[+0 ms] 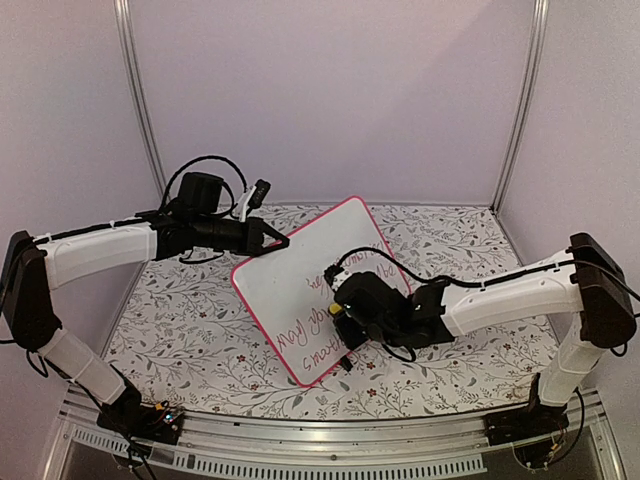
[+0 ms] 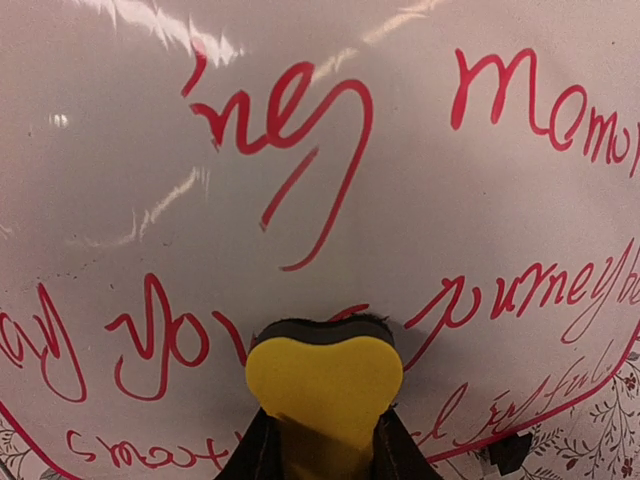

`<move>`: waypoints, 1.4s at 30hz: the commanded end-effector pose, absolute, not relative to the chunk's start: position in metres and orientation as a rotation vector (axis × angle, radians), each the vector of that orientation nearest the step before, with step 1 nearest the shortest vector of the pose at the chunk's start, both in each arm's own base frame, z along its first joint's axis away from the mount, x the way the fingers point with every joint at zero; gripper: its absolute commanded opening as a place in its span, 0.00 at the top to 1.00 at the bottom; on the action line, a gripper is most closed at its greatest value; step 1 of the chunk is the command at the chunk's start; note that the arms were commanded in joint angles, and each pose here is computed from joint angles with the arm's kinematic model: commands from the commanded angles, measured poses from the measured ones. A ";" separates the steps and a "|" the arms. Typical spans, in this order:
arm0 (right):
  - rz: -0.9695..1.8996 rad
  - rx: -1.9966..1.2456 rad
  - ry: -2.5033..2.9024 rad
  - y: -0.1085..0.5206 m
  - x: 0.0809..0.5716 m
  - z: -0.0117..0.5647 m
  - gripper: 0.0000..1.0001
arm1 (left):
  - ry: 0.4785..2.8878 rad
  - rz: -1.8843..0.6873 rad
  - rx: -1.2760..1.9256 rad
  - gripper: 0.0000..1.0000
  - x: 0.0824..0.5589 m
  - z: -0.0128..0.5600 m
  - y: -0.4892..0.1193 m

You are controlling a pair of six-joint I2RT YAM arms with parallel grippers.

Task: Erase the whiteboard
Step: Erase the whiteboard at the center of the board.

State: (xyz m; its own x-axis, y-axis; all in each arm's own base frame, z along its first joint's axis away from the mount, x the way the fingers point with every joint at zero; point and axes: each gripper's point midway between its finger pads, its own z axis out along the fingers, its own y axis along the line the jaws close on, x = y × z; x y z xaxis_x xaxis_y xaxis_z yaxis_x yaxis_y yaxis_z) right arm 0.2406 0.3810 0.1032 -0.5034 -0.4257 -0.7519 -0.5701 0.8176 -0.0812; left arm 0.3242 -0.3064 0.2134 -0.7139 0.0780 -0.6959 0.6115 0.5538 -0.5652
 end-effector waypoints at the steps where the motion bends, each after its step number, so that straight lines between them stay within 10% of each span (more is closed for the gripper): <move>1: 0.271 -0.720 2.094 0.402 0.257 0.130 0.75 | 2.179 -1.102 0.658 1.00 0.311 0.195 -0.321; 42: 0.264 -0.727 2.034 0.423 0.287 0.157 0.75 | 2.210 -1.072 0.653 1.00 0.314 0.183 -0.320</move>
